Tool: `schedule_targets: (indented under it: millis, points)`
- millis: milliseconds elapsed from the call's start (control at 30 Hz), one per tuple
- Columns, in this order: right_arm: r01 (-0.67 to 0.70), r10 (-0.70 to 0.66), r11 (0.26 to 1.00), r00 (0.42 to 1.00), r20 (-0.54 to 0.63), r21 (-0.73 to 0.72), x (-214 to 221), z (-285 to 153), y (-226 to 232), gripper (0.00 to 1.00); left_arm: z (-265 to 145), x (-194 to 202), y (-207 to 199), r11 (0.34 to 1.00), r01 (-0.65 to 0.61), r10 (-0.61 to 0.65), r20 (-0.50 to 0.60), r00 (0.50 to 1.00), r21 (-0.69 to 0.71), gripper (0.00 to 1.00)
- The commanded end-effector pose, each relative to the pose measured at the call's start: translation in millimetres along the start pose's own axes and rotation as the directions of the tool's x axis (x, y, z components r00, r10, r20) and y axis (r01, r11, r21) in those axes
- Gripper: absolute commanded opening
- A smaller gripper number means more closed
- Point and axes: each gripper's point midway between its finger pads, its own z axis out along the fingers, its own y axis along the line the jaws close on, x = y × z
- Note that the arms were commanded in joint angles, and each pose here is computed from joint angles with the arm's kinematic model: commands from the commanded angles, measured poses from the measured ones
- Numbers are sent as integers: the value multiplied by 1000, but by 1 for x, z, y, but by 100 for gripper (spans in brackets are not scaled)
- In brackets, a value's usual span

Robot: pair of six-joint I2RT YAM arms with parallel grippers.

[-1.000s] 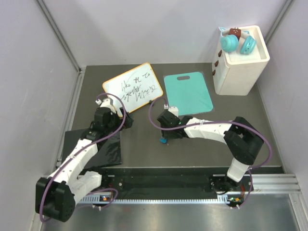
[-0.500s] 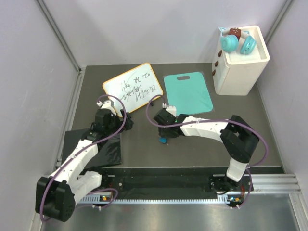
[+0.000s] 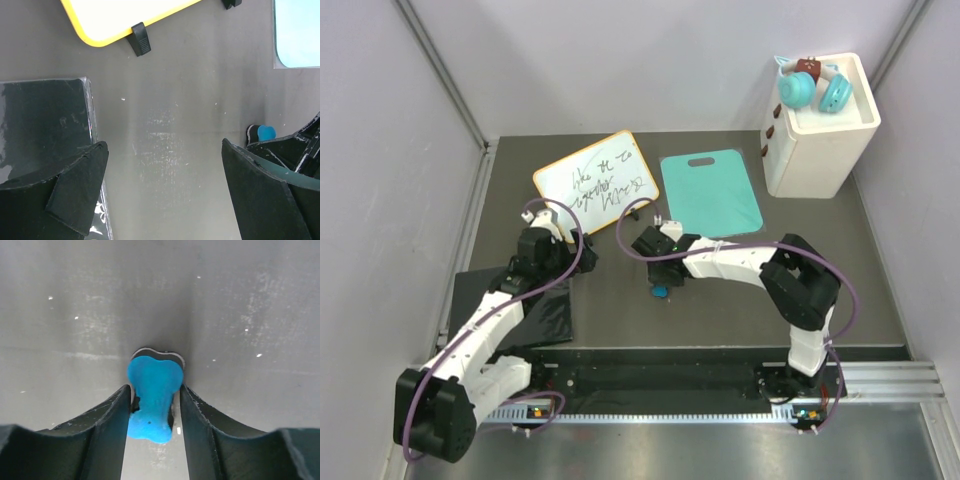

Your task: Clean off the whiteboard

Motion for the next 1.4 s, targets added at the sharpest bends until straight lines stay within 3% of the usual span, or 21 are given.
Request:
schedule_targets:
  millis: [0, 67, 100, 167, 267, 433, 567, 867, 1000, 1067, 1100, 1167, 1200, 1367]
  points:
    - [15, -16, 999, 1000, 23, 43, -4, 3, 2, 43, 0, -4, -1, 1000, -11, 11, 28, 1000, 13, 99]
    - [25, -27, 997, 999, 27, 66, -5, 6, 0, 40, 0, -5, 1, 1000, -9, 9, 30, 1000, 3, 99]
    - [25, -27, 997, 999, 26, 70, -5, 6, -1, 23, 0, -5, 3, 1000, -8, 9, 32, 999, -8, 99]
    - [34, -36, 997, 999, 33, 75, -5, 6, -3, 10, 0, -8, 5, 1000, -2, 4, 41, 999, -27, 99]
    - [42, -46, 996, 998, 52, 75, -9, 1, -5, 0, 2, -20, 19, 993, 28, -18, 87, 996, -111, 99]
    - [57, -63, 997, 987, 147, 44, -35, -23, -3, 0, 18, -50, 43, 969, 112, -83, 134, 987, -219, 99]
    - [102, -90, 994, 964, 250, -36, -58, -45, 6, 0, 34, -73, 44, 976, 120, -83, 201, 976, -183, 99]
    - [168, -85, 968, 916, 392, -184, -114, -62, 12, 0, 43, -109, 36, 997, 72, -56, 481, 875, -16, 97]
    - [195, -58, 932, 912, 406, -307, -134, -65, 24, 0, 61, -102, 52, 993, 118, -105, 457, 883, -1, 92]
    - [202, -26, 916, 893, 450, -347, -151, -69, 28, 0, 62, -112, 54, 988, 139, -156, 487, 859, 70, 90]
    - [217, -37, 909, 893, 449, -356, -150, -67, 29, 0, 71, -97, 49, 981, 148, -187, 438, 879, 122, 89]
    - [260, -53, 895, 868, 494, -361, -160, -70, 35, 0, 71, -108, 54, 977, 141, -202, 474, 857, 163, 86]
    - [273, -53, 889, 858, 511, -368, -166, -74, 40, 0, 78, -101, 53, 974, 135, -204, 451, 869, 181, 86]
    - [308, -98, 884, 857, 505, -351, -173, -62, 51, 0, 83, -103, 51, 966, 93, -204, 488, 849, 242, 84]
